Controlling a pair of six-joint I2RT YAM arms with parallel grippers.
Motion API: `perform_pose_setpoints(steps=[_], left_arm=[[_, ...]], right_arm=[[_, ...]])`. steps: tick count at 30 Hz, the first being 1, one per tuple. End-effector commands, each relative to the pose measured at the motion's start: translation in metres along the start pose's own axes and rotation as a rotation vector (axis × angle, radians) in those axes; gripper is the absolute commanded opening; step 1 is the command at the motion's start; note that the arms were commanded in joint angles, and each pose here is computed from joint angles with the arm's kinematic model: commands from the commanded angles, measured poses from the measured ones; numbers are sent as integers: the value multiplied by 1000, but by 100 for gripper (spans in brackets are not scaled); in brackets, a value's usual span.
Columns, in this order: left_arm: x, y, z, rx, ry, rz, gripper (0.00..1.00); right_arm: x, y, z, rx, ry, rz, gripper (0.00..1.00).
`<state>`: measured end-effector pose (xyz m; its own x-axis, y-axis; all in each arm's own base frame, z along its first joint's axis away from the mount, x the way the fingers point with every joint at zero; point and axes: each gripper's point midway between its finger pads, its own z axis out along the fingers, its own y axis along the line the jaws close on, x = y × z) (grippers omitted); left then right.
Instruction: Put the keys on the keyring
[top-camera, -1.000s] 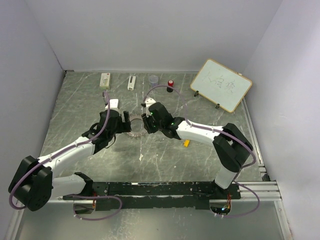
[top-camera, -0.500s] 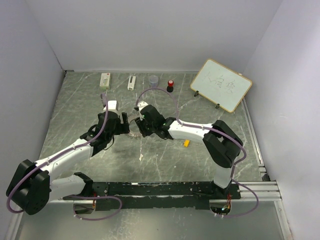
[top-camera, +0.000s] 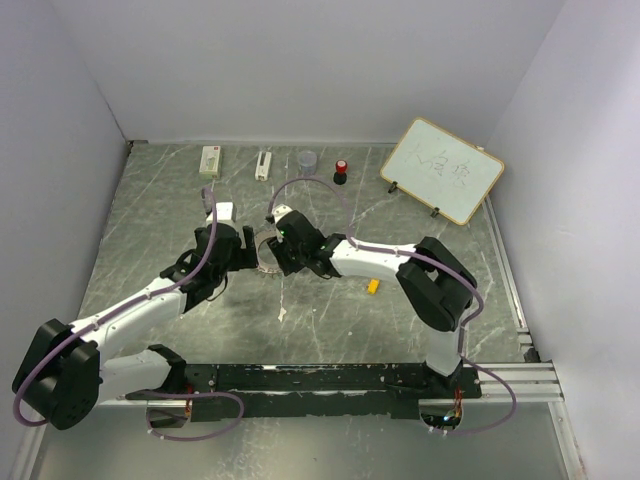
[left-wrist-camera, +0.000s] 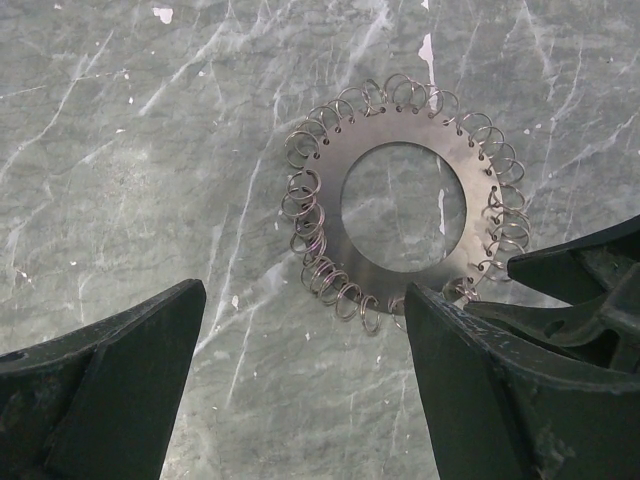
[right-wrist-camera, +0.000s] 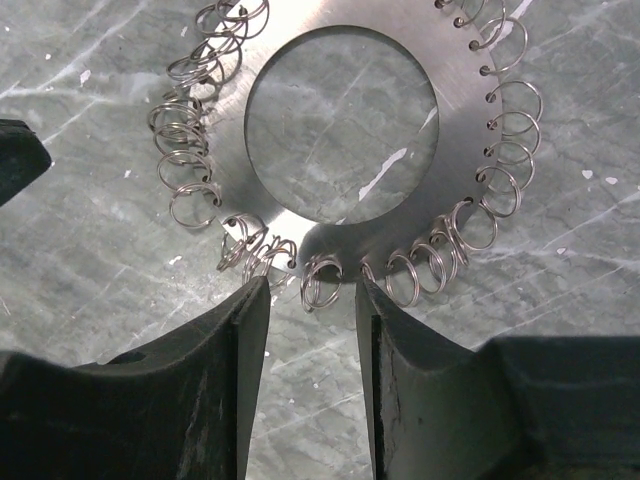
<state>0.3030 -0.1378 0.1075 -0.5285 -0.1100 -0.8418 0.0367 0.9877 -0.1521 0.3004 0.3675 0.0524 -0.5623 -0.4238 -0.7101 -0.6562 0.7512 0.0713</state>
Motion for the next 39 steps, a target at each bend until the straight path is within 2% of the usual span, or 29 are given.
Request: perform_pose_setpoints(steps=[1, 15, 23, 37, 39], left_arm=[[1, 2, -2, -10, -4, -4, 92], [2, 2, -2, -12, -1, -5, 92], [3, 2, -1, -14, 4, -1, 92], [3, 2, -1, -14, 4, 1, 92], [3, 2, -1, -13, 3, 2, 93]], right_arm=[[-4, 3, 2, 4, 4, -10, 40], [-6, -2, -2, 30, -6, -1, 38], [1, 5, 1, -6, 31, -18, 34], [27, 6, 15, -1, 126, -30, 33], [28, 4, 16, 15, 131, -31, 28]])
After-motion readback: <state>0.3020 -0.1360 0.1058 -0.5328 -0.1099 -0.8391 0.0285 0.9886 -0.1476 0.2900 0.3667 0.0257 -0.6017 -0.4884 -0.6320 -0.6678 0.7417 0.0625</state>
